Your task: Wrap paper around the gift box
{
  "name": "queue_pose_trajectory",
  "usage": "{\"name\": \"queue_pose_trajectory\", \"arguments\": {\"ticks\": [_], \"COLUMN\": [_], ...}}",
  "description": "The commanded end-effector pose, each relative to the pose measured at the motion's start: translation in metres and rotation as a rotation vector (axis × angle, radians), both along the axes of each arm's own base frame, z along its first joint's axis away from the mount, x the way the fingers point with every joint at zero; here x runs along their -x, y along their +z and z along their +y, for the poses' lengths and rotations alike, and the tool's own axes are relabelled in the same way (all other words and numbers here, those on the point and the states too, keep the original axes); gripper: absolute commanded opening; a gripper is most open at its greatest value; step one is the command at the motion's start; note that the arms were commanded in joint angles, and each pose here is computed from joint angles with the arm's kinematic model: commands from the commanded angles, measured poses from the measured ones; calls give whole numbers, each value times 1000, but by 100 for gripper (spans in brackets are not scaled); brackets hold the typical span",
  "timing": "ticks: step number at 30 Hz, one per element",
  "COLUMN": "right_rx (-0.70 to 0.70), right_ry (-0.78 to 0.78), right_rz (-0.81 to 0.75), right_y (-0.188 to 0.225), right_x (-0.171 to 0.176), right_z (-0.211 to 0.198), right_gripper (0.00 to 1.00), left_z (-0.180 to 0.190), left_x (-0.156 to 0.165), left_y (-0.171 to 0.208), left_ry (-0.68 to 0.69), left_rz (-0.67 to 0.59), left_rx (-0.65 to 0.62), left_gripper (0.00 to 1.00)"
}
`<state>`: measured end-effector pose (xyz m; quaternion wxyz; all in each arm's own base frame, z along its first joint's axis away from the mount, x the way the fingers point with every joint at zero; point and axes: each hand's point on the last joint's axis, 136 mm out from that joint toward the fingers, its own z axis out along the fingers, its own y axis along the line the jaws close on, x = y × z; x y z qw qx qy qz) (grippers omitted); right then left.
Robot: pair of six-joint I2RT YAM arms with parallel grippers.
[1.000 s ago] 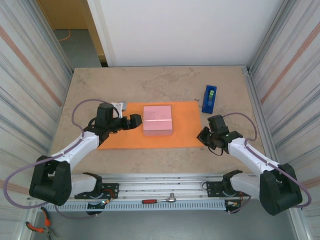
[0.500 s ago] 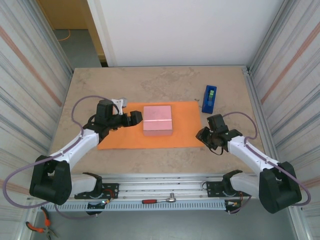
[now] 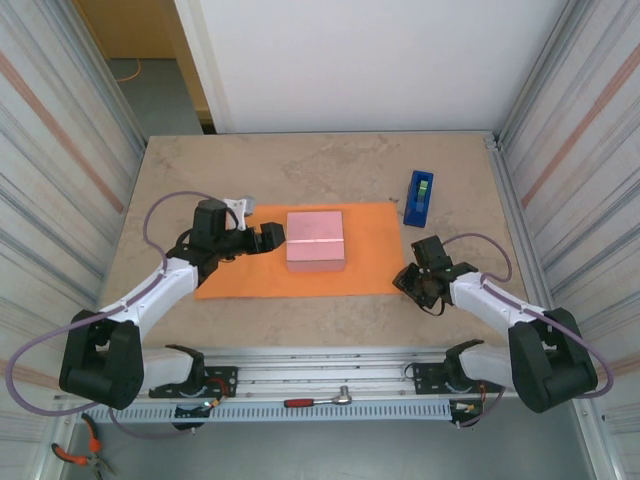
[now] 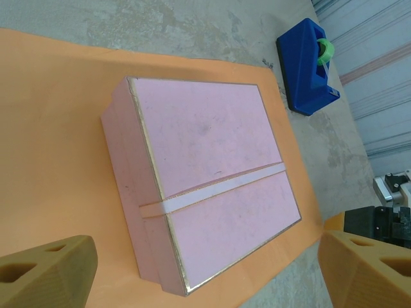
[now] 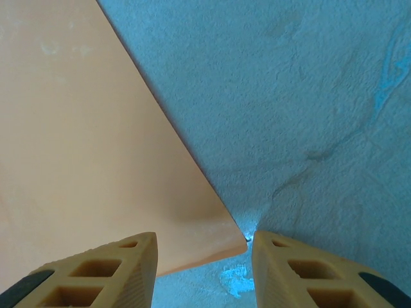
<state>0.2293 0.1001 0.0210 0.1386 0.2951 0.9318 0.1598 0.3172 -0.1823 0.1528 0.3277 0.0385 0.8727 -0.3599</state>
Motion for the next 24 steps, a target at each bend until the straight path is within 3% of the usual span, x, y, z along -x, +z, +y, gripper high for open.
{"name": "queue_pose_trajectory", "arguments": {"ticks": [1,24], "right_rx": [-4,-49], "right_ry": [-19,25], "right_rz": [16,-25], "right_y": [-6,1], "right_x": [0,-12], "right_z": [-1,20], "right_gripper": [42,38], "left_z": [-5,-5], "left_x": [1,-1], "left_y": [3,-1], "left_ry": [-36,-39], "left_rz": [-12,-4], "left_rx": [-8,-13], "left_gripper": [89,90]}}
